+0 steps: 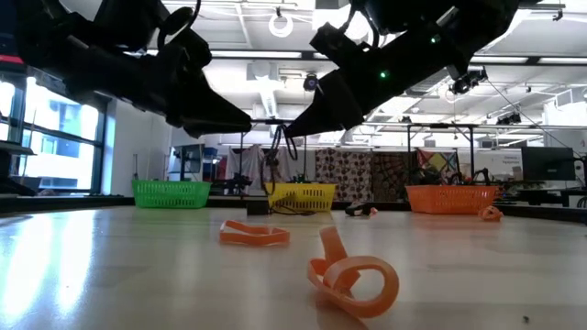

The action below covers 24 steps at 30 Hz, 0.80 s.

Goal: Sort rubber bands into baskets
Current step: Put the purple rubber band into the green bin

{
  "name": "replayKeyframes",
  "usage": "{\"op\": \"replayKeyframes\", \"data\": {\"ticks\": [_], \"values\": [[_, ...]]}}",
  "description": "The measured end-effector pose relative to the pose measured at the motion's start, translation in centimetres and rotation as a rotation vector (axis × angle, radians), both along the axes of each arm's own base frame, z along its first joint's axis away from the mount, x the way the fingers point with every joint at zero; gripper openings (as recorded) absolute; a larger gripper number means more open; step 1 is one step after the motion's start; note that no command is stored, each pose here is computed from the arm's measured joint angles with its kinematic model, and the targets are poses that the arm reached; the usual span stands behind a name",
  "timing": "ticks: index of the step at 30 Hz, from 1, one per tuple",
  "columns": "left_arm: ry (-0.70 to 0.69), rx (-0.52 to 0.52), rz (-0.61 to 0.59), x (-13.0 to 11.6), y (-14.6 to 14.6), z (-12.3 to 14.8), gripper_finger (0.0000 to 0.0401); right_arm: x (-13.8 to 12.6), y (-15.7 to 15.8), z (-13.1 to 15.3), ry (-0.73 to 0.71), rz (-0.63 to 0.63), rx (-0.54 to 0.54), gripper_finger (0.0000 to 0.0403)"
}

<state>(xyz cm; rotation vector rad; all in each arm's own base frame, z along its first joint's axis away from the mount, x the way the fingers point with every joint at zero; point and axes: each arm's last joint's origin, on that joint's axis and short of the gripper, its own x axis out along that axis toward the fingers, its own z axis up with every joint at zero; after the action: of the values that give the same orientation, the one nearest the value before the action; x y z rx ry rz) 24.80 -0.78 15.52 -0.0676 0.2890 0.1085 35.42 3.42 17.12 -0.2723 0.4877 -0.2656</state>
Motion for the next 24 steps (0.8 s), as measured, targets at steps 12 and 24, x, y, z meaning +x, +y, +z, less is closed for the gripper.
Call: {"op": "replayKeyframes", "data": {"ticks": [12,24], "values": [[0.049,-0.023,0.009,3.9,-0.2,-0.7,0.0134,0.1,0.0,0.3,-0.026,0.012,-0.017,0.0],[0.086,-0.024,0.012,5.3,-0.2,-1.7,0.0098,0.1,0.0,0.2,-0.017,0.012,-0.018,0.0]]}}
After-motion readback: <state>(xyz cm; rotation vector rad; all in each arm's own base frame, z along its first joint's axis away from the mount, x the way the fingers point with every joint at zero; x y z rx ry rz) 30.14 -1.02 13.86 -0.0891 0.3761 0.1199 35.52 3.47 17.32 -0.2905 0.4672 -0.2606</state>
